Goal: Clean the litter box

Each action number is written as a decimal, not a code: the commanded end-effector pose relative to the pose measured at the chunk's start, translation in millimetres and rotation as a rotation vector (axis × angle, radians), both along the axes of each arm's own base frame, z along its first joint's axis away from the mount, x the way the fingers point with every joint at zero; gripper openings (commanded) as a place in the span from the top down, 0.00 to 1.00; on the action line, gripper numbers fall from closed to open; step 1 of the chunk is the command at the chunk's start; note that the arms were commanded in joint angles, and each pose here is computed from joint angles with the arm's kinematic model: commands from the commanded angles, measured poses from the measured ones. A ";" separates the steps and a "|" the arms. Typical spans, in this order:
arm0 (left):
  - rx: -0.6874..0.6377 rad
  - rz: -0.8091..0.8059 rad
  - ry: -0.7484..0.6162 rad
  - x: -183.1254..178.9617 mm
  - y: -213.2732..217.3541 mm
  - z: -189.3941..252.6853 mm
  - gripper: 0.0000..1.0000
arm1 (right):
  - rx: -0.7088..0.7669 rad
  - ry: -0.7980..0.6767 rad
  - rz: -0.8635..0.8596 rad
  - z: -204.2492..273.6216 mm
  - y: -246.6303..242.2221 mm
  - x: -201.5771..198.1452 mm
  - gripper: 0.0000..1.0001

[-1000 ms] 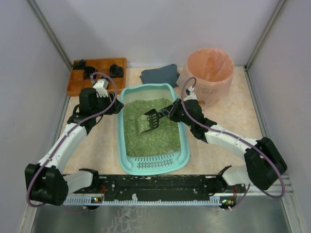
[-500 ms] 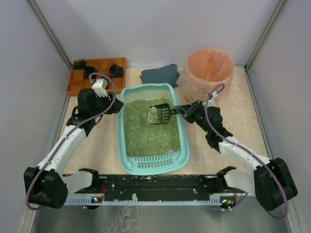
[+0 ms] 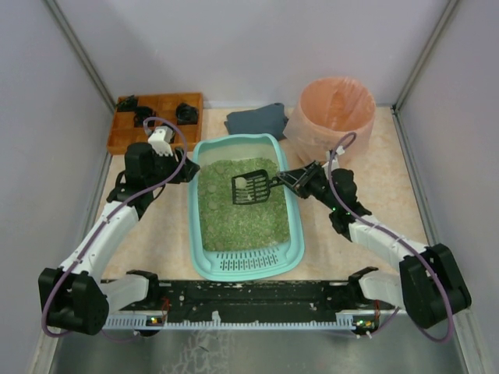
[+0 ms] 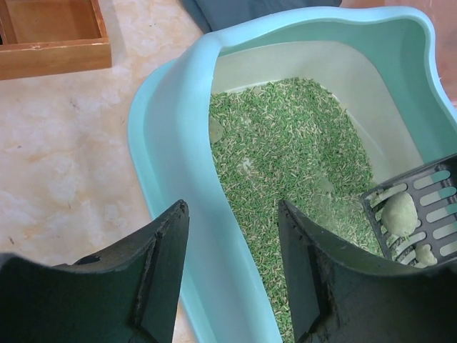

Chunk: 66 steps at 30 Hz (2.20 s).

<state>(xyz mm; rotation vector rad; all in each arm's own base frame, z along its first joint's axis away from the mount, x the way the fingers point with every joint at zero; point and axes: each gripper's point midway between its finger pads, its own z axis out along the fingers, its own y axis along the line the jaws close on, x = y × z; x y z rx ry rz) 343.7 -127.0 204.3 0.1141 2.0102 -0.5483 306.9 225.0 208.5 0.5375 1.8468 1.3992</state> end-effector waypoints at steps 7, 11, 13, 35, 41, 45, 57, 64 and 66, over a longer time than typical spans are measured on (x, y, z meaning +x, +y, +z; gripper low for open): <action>-0.015 -0.022 -0.031 2.3 -4.8 4.5 0.41 | 0.090 -0.134 0.109 45.6 17.3 -8.1 1.00; -0.006 -0.023 -0.012 2.5 -4.5 1.7 0.41 | 0.087 -0.030 -0.072 20.1 -18.1 6.2 1.00; -0.009 -0.021 -0.008 0.4 -4.0 -0.4 0.41 | 0.082 -0.035 -0.081 21.5 -18.6 4.7 1.00; -0.013 -0.021 -0.003 2.1 -4.9 -2.7 0.41 | 0.064 -0.126 0.010 42.3 7.7 -4.6 1.00; -0.004 -0.022 0.010 4.9 -4.7 -2.9 0.41 | 0.059 -0.131 0.027 44.8 9.4 -2.3 1.00; -0.008 -0.016 -0.005 1.5 -3.2 -1.6 0.40 | 0.056 -0.123 -0.027 47.4 -3.1 -4.0 1.00; -0.014 -0.018 -0.011 1.7 -4.0 -0.2 0.40 | 0.018 -0.138 -0.020 58.2 -4.3 -9.3 1.00; -0.012 -0.019 -0.004 2.4 -4.3 -1.3 0.43 | 0.024 -0.154 -0.043 80.4 -6.7 -1.5 1.00; -0.010 -0.018 -0.004 2.2 -3.8 -1.5 0.43 | 0.030 -0.162 -0.064 91.0 -10.5 3.4 1.00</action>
